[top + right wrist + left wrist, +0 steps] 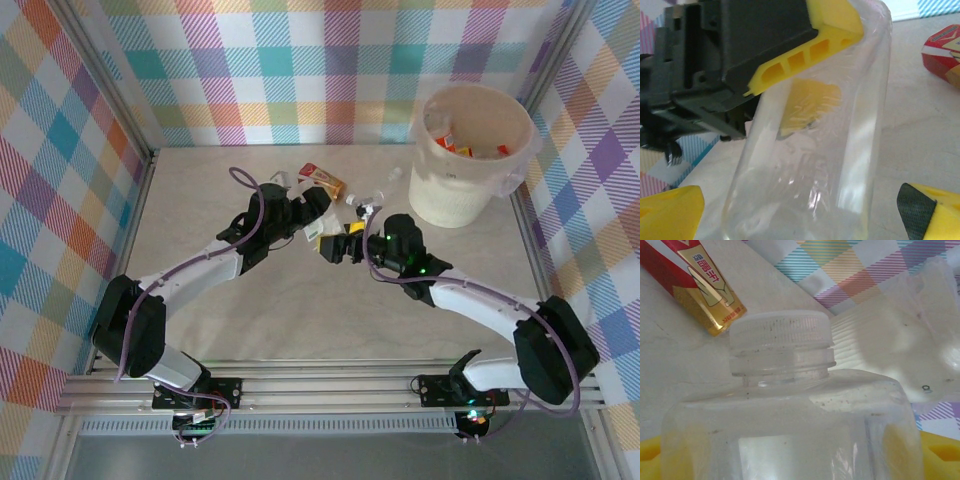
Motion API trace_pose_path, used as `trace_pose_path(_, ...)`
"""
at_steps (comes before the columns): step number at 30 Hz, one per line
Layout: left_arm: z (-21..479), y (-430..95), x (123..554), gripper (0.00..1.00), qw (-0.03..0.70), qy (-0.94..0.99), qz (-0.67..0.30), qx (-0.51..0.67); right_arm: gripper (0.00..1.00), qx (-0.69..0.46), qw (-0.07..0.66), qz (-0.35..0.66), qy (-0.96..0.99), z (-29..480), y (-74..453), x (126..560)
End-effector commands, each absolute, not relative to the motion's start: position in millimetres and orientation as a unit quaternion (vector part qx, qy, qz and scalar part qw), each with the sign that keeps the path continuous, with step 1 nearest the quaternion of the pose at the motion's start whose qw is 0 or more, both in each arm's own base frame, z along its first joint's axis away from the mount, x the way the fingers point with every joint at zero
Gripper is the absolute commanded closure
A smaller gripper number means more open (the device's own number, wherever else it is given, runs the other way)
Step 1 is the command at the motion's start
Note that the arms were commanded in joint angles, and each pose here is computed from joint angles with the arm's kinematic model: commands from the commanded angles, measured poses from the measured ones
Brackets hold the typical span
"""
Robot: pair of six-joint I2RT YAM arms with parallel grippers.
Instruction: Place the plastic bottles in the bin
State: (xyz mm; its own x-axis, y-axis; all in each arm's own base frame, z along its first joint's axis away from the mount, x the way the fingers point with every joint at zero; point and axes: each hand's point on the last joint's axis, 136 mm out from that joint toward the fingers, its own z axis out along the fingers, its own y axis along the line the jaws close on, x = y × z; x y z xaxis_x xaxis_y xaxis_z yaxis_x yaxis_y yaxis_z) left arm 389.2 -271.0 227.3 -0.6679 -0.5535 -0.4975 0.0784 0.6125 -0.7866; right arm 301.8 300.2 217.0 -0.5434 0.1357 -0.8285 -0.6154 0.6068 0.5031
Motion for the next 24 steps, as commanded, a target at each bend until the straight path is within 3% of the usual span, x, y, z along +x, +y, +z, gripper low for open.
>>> trace_pose_path(1, 251, -275, 387, 0.4, 0.394, 0.789, -0.45, -0.144, 0.0, -0.107, 0.496, 0.414, 0.755, 236, 302, 325)
trace_pose_path(5, 247, -277, 386, 0.4, 0.388, 0.791, -0.45, -0.145, 0.09, -0.131, 0.471, 0.411, 0.77, 222, 320, 323)
trace_pose_path(11, 243, -280, 383, 0.4, 0.381, 0.793, -0.453, -0.143, 0.32, -0.121, 0.48, 0.404, 0.769, 213, 319, 323)
trace_pose_path(16, 241, -280, 382, 0.38, 0.377, 0.796, -0.451, -0.144, 0.43, -0.129, 0.484, 0.393, 0.771, 215, 316, 322)
trace_pose_path(20, 240, -280, 380, 0.17, 0.363, 0.808, -0.442, -0.142, 0.49, -0.133, 0.49, 0.371, 0.778, 214, 307, 320)
trace_pose_path(24, 252, -285, 374, 0.06, 0.364, 0.803, -0.457, -0.116, 0.53, -0.128, 0.496, 0.341, 0.788, 210, 294, 319)
